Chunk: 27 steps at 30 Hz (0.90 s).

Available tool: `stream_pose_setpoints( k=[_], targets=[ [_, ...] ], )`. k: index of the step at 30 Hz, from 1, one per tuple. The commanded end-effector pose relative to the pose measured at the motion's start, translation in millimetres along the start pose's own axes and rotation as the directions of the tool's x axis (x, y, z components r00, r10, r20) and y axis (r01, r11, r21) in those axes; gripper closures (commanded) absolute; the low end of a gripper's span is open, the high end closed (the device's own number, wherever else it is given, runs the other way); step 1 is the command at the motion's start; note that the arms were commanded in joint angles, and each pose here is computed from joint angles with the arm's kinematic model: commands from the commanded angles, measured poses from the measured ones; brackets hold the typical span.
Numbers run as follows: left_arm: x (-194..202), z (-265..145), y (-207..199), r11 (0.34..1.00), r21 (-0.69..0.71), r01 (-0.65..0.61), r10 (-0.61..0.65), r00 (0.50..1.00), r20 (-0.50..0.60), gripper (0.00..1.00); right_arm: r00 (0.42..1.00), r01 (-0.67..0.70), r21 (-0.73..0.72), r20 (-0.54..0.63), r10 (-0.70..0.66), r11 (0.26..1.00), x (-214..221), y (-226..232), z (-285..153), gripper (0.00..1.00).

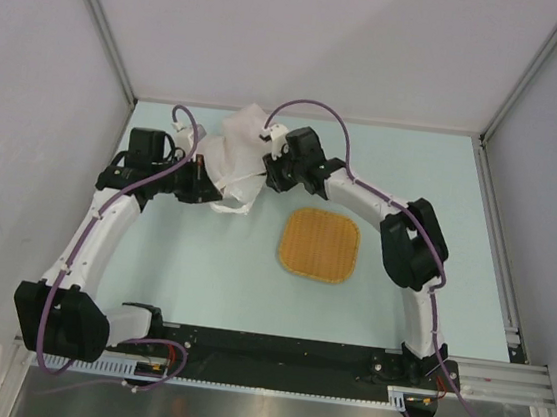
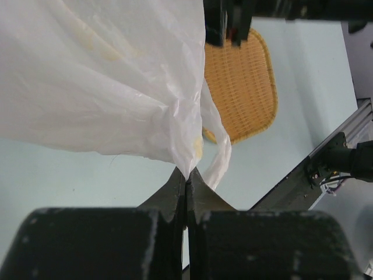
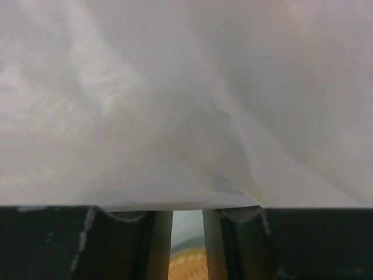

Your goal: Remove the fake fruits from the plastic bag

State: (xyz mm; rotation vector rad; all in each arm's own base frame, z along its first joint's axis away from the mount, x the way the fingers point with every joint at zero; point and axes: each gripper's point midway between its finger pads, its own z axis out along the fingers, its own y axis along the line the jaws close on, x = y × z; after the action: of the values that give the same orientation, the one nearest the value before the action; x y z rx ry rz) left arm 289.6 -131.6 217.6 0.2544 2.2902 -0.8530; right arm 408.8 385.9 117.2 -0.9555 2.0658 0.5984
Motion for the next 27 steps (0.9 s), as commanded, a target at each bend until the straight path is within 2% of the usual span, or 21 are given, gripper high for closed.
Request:
stream_pose_setpoints(
  k=[1,4,8,11,15,20,27],
  targets=[
    [17,-2,-5,0.999,0.041,-0.022,0.023,1.0,-0.02,0.99,0.984,-0.015,0.069,0.179,0.002,0.997,-74,-19,11,0.71],
    [19,-1,3,0.999,0.002,-0.033,0.033,0.999,-0.031,0.99,0.98,-0.005,0.096,0.199,-0.014,0.995,-82,-27,18,0.69],
    [6,-1,10,0.998,-0.036,-0.052,0.051,0.998,-0.025,0.99,0.99,0.015,0.023,0.14,-0.018,1.0,-66,-15,15,0.48],
    [-6,0,17,0.995,-0.076,-0.068,0.066,0.997,-0.027,0.99,0.994,0.006,-0.041,0.111,-0.001,0.999,-48,-2,0,0.43],
    [2,3,23,0.994,-0.088,-0.067,0.063,0.997,-0.048,0.99,0.986,-0.031,-0.02,0.164,0.034,0.999,-62,-5,-12,0.41],
    [18,8,24,0.997,-0.067,-0.033,0.028,0.998,-0.065,0.99,0.984,0.0,0.131,0.177,-0.024,0.991,-71,-30,17,0.38],
    [10,13,23,0.998,-0.054,-0.017,0.014,0.998,-0.06,0.99,0.991,0.061,0.179,0.11,-0.081,0.982,-37,-45,48,0.33]
  ],
)
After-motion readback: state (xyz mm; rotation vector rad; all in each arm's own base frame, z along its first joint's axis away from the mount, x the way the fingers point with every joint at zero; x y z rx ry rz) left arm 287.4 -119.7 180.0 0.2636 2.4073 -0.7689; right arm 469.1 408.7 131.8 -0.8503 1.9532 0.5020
